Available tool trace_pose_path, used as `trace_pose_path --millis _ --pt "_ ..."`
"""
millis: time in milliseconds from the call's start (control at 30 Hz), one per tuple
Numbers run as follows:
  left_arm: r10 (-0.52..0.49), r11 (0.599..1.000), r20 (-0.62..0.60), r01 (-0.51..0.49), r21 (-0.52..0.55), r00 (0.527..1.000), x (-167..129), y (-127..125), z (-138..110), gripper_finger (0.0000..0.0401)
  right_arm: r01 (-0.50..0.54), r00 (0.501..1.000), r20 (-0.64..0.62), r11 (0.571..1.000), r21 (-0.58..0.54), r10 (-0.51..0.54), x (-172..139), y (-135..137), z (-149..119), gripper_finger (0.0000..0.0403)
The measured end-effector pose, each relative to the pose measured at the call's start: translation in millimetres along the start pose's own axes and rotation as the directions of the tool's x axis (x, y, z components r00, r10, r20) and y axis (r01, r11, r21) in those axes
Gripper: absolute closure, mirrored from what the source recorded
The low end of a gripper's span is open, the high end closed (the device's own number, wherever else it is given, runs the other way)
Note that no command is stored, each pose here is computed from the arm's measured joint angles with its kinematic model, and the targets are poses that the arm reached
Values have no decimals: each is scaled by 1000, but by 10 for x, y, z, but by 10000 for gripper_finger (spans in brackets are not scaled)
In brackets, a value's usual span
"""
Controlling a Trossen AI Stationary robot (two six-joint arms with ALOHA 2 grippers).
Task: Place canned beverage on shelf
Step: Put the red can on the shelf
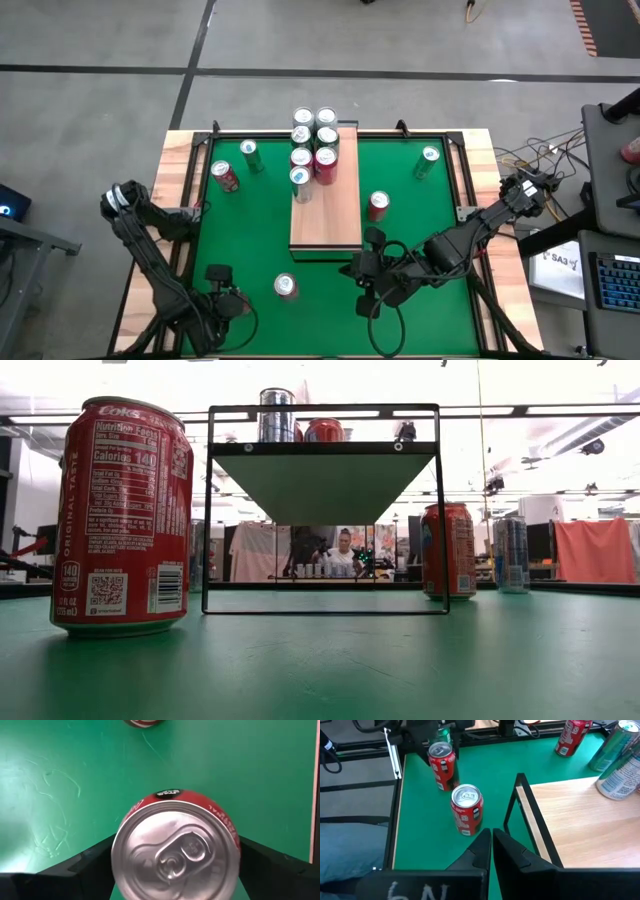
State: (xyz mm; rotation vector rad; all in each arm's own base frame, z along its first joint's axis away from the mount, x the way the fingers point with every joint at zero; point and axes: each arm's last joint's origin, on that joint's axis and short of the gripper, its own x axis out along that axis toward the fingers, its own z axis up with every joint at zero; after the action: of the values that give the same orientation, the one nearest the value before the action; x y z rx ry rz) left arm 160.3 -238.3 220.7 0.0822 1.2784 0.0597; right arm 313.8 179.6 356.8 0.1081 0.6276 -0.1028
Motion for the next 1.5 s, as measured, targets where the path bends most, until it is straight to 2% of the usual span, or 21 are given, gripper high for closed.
trace_pose_path --millis 100,267,433,633,767,1033,1200,1367,1500 --pt "-1 1000 11 1 -1 1000 38 -4 -31 75 -9 1000 15 1000 9 9 0 9 16 394" --pt "4 1000 44 -6 28 999 5 -42 -53 110 -18 999 32 1000 19 17 -1 18 34 394" --pt "6 999 93 -9 32 996 -112 -80 -1 110 -19 999 32 1000 19 18 -1 19 34 394" --pt "3 997 128 -12 73 992 -366 -94 108 110 -18 999 32 1000 19 18 -1 19 34 394" --pt "34 994 183 -52 94 983 -577 -61 184 110 -25 999 46 1000 6 24 33 29 15 394" --pt "51 985 328 -102 141 943 -993 22 366 110 -73 983 166 997 -28 77 155 81 8 386" --pt "44 981 389 -113 157 920 -1224 99 523 110 -80 964 246 992 -92 101 214 107 58 335" --pt "54 963 437 -163 215 898 -1349 172 643 110 -55 953 285 984 -172 103 470 189 41 251" --pt "79 951 459 -205 231 885 -1393 258 755 110 -46 948 304 984 -171 97 606 221 111 174"
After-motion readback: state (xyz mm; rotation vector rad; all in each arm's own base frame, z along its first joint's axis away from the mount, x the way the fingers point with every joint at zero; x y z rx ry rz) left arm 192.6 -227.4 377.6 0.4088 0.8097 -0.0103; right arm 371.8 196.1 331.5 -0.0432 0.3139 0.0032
